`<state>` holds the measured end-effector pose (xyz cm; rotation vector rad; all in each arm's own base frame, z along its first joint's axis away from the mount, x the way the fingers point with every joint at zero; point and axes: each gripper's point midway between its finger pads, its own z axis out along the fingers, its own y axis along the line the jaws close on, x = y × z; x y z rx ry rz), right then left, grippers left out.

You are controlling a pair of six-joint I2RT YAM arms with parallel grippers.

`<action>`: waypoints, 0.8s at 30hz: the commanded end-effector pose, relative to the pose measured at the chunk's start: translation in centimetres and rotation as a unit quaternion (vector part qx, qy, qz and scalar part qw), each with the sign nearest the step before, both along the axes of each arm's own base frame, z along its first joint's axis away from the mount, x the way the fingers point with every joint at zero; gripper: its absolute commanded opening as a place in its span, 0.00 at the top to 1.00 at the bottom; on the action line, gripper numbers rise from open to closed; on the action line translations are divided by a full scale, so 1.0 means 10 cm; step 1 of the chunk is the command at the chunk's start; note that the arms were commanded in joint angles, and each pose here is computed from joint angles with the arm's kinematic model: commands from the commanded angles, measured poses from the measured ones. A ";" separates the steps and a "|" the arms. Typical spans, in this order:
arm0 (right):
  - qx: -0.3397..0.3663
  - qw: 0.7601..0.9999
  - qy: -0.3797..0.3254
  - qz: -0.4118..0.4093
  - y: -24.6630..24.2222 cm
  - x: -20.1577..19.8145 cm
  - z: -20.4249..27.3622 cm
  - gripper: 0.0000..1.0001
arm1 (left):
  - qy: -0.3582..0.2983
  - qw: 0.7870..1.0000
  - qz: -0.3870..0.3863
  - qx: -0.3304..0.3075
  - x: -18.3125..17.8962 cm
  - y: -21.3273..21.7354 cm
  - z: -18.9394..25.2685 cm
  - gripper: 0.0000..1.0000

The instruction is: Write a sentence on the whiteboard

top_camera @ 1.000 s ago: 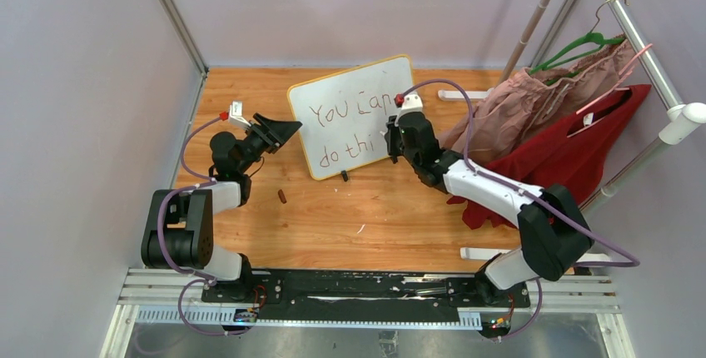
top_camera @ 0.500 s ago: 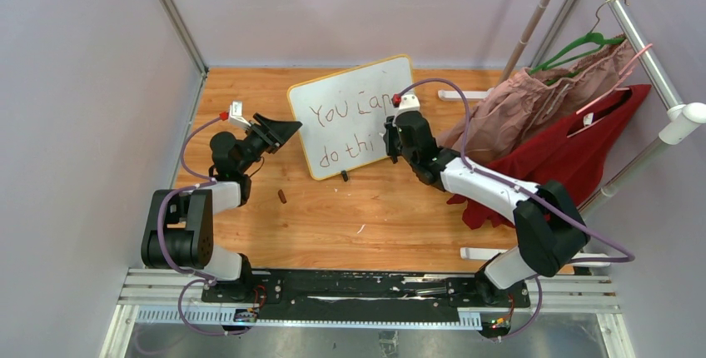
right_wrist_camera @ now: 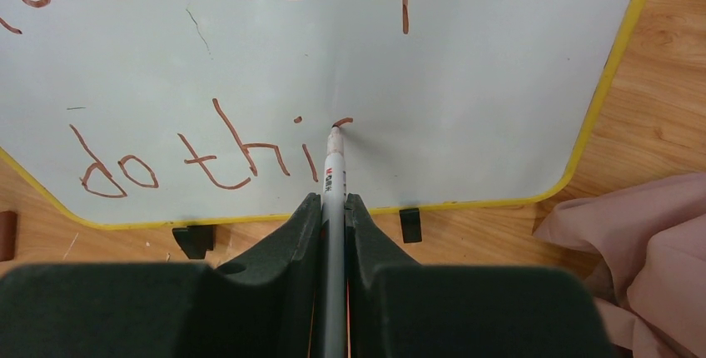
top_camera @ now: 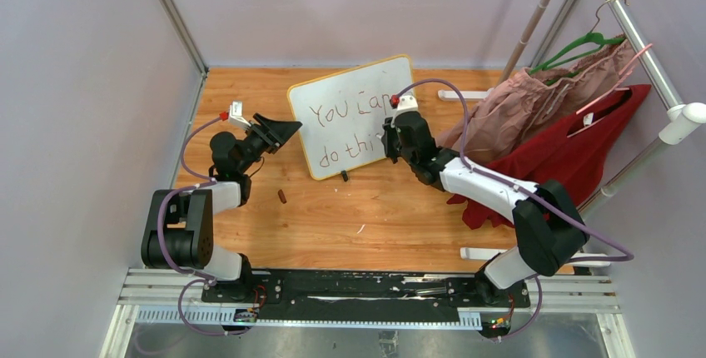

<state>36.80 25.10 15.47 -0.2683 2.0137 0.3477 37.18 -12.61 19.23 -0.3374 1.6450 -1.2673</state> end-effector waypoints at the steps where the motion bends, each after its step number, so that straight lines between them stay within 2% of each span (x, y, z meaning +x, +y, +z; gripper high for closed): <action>1: -0.019 1.000 0.021 -0.001 -0.02 -0.06 -0.16 1.00 | -0.023 1.000 -0.009 0.001 -0.05 -0.03 0.09 0.43; 24: -0.025 0.998 0.022 -0.050 -0.33 0.02 -0.16 1.00 | -0.022 1.000 -0.009 0.002 -0.05 -0.03 0.08 0.43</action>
